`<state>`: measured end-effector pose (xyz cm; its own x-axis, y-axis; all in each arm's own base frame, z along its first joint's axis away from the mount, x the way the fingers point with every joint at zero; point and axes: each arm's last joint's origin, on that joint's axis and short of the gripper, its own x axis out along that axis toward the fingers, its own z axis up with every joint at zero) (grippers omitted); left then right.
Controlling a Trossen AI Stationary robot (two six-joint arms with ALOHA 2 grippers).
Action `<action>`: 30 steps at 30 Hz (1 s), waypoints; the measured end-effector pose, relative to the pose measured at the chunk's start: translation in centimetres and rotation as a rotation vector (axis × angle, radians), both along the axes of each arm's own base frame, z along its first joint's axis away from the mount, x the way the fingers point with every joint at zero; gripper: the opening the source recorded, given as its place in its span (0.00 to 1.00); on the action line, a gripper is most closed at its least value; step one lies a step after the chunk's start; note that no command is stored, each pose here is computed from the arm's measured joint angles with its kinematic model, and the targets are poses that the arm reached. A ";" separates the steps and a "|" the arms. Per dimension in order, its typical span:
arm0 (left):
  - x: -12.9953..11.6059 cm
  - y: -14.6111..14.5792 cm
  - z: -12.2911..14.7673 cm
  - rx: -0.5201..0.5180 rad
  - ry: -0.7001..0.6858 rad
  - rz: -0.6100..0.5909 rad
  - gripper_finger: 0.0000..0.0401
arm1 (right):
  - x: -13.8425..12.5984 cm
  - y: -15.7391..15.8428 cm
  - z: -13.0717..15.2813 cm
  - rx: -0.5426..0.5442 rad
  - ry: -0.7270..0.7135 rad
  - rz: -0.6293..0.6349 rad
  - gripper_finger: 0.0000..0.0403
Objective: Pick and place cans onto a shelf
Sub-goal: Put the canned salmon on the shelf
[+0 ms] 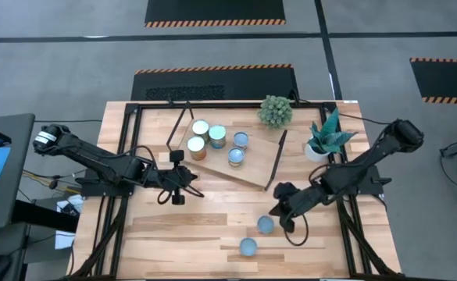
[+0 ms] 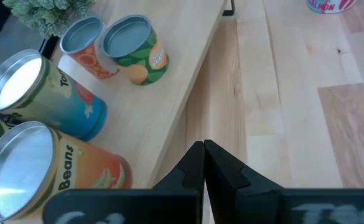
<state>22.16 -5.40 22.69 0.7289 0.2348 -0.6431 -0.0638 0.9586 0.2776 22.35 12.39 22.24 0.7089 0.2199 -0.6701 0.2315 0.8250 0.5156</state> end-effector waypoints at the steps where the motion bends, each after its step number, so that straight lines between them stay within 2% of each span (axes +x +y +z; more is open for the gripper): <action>1: 0.0 0.0 0.0 0.000 0.000 0.000 0.00 | 0.6 0.2 0.5 -0.017 0.002 0.008 0.03; 3: 0.0 0.0 0.0 0.001 0.002 0.000 0.00 | 1.6 0.7 1.3 -0.075 0.042 0.035 0.03; 5: 0.0 0.0 0.0 0.001 0.003 0.000 0.00 | 2.2 0.9 1.5 -0.171 0.171 0.061 0.03; 8: 0.0 0.0 0.0 0.002 0.005 0.000 0.00 | 2.6 1.0 0.6 -0.316 0.397 0.043 0.05; 10: 0.0 0.0 0.0 0.002 0.005 0.000 0.00 | 3.0 1.1 -0.5 -0.354 0.487 0.015 0.07; 13: 0.0 0.0 0.0 0.002 0.005 0.000 0.00 | 4.6 1.9 -1.5 -0.294 0.474 0.069 0.10; 17: 0.0 0.0 0.0 0.004 0.006 -0.002 0.00 | 6.4 2.7 -1.5 -0.220 0.464 0.161 0.16; 24: 0.0 0.0 0.0 0.003 0.005 -0.002 0.00 | 7.9 2.6 -1.0 -0.274 0.429 0.260 0.29; 30: 0.0 0.0 -0.1 0.003 0.006 -0.002 0.00 | 8.1 1.9 -1.1 -0.280 0.433 0.249 0.41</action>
